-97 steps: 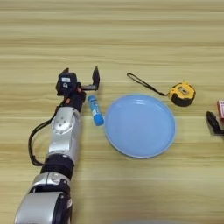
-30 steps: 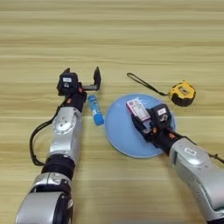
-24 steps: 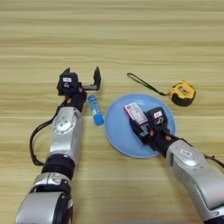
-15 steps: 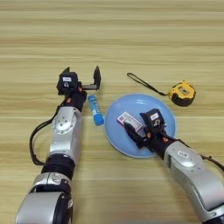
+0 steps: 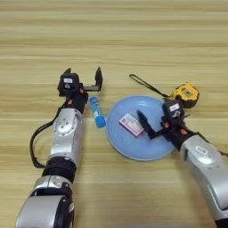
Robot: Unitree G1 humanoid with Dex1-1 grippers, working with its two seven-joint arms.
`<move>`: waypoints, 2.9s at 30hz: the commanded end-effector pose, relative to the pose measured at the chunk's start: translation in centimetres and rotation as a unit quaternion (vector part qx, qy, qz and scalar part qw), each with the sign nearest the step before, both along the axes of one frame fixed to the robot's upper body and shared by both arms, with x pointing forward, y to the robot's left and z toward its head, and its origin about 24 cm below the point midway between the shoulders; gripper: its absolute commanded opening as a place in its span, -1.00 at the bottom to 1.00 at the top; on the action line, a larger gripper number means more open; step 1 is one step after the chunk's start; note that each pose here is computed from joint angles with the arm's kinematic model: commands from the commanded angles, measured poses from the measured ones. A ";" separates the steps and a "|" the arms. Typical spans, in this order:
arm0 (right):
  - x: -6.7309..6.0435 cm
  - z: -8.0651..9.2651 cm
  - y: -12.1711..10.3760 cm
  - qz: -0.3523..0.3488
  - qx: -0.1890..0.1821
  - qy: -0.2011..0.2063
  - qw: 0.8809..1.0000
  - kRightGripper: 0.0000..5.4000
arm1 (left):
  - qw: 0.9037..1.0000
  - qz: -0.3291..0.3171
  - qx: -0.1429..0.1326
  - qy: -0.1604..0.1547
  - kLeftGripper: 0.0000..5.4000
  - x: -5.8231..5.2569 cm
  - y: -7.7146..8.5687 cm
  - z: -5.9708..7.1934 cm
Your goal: Move the objects on the table
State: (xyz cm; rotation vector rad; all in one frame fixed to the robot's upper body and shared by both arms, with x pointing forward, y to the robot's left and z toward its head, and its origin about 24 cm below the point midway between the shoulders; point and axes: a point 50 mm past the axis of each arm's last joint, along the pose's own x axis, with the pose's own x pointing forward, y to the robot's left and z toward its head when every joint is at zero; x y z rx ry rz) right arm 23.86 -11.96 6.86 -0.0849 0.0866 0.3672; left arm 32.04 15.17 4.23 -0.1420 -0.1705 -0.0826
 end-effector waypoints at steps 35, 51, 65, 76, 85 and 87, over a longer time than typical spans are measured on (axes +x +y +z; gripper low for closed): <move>0.5 -4.3 -18.9 -0.271 -0.058 0.079 0.957 0.99 | 1.000 -0.002 0.010 0.003 1.00 0.2 -0.1 -0.1; -0.1 -6.8 -18.5 -0.269 0.067 0.186 0.942 0.69 | 1.000 -0.002 0.011 0.003 1.00 0.2 0.0 -0.1; -0.1 -6.5 -17.6 -0.245 0.070 0.185 0.949 0.03 | 1.000 -0.001 0.011 0.002 1.00 0.1 0.0 0.0; -0.1 -6.4 -17.4 -0.241 0.072 0.183 0.950 -0.41 | 1.000 -0.001 0.012 0.002 1.00 0.1 0.0 0.0; -0.1 -6.0 -17.0 -0.233 0.068 0.175 0.954 -0.47 | 1.000 -0.001 0.011 0.003 1.00 0.1 -0.1 -0.1; -0.1 -6.0 -17.0 -0.233 0.068 0.176 0.954 -0.47 | 1.000 -0.001 0.011 0.002 1.00 0.1 -0.1 -0.1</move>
